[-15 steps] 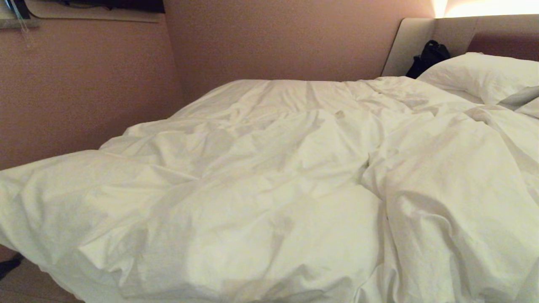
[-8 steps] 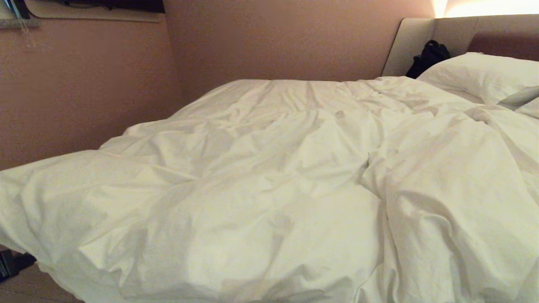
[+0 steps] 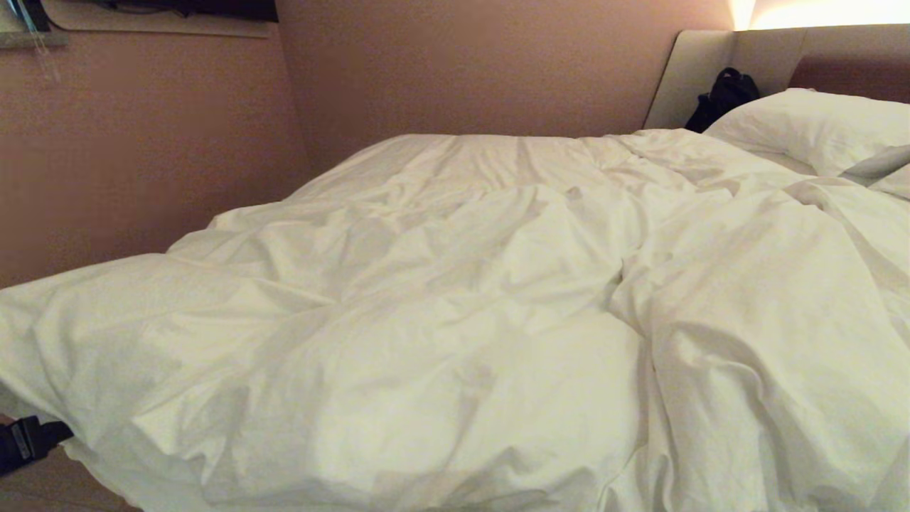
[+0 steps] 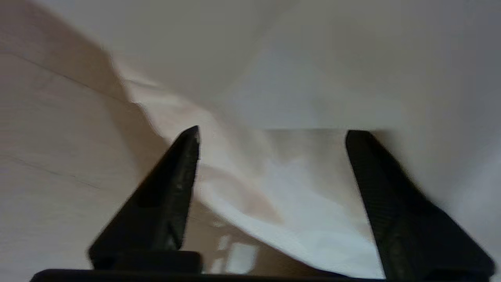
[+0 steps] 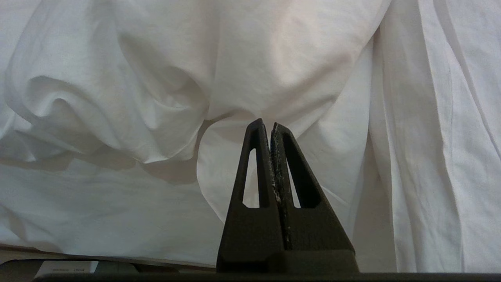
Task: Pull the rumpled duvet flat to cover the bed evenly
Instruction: Flatten the corners of the folded blanket
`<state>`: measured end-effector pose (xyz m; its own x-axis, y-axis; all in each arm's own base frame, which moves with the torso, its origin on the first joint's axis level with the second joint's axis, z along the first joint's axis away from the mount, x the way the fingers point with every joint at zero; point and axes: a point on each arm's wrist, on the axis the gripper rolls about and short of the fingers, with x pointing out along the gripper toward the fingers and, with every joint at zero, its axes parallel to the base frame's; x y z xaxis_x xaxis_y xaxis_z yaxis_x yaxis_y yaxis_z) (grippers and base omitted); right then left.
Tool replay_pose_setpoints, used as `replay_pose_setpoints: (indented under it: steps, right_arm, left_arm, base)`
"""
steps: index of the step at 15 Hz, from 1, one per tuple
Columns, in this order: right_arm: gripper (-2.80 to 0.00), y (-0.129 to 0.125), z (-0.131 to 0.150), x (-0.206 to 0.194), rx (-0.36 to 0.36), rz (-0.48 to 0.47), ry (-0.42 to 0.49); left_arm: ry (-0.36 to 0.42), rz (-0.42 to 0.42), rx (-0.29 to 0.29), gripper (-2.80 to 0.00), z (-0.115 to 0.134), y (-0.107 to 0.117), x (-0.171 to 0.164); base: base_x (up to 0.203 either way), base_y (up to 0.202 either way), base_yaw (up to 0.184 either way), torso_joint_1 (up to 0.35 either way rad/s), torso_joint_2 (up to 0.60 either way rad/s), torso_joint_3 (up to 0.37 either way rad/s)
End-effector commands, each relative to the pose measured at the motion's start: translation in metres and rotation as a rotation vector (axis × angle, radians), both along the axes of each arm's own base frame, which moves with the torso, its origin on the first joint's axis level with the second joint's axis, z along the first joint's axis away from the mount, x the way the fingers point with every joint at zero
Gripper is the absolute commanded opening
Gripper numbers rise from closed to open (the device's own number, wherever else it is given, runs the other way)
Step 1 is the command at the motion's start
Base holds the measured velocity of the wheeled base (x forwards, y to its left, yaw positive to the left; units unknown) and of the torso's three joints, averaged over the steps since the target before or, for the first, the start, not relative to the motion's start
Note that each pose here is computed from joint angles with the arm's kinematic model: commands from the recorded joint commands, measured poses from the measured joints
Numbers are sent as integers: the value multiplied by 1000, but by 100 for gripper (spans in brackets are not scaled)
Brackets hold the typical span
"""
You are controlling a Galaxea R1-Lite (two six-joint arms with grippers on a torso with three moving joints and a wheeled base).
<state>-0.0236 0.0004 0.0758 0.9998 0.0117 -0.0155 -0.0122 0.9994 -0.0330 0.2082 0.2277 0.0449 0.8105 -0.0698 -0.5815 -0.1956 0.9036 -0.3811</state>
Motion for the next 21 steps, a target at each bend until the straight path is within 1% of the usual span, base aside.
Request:
replay_pose_setpoints:
  steps: [1,2,3,6,8,10,12,14,15,18,19,21]
  right_arm:
    - [-280,0,0,0,-2,1,0]
    - [-280,0,0,0,-1,1,0]
    - [-280,0,0,0,-1,1,0]
    - [-280,0,0,0,-1,1,0]
    - [-280,0,0,0,-1,1,0]
    - [-280,0,0,0,-1,1,0]
    - [-280,0,0,0,-1,1,0]
    - [-280,0,0,0,-1,1,0]
    - [-280,0,0,0,-2,1,0]
    - [-280,0,0,0,-1,1,0]
    - [-280,0,0,0,-2,1,0]
    - [-280,0,0,0,-1,1,0]
  left_arm:
    - [34,-23,55,0,-11,4,1]
    - [39,-32,77,0,-14,6,-1]
    - [33,-33,84,0,-13,8,0]
    - [-10,-38,119,0,-3,19,11]
    - [-53,-46,164,0,9,30,26]
    - [-91,-68,199,0,19,36,46]
    - [-119,-111,224,0,26,30,66]
    - [-163,-151,249,0,43,18,79]
    - [-197,-154,243,0,58,10,85]
    - [-313,-107,136,0,109,-7,106]
    - [-346,-98,113,0,124,-10,112]
    - [-398,-100,119,0,144,-14,121]
  base:
    - [0,0,0,0,0,0]
    - [0,0,0,0,0,0]
    - [0,0,0,0,0,0]
    - [0,0,0,0,0,0]
    - [0,0,0,0,0,0]
    - [0,0,0,0,0,0]
    - [0,0,0,0,0,0]
    - [0,0,0,0,0,0]
    - [0,0,0,0,0,0]
    - [0,0,0,0,0,0]
    - [0,0,0,0,0,0]
    - [0,0,0,0,0,0]
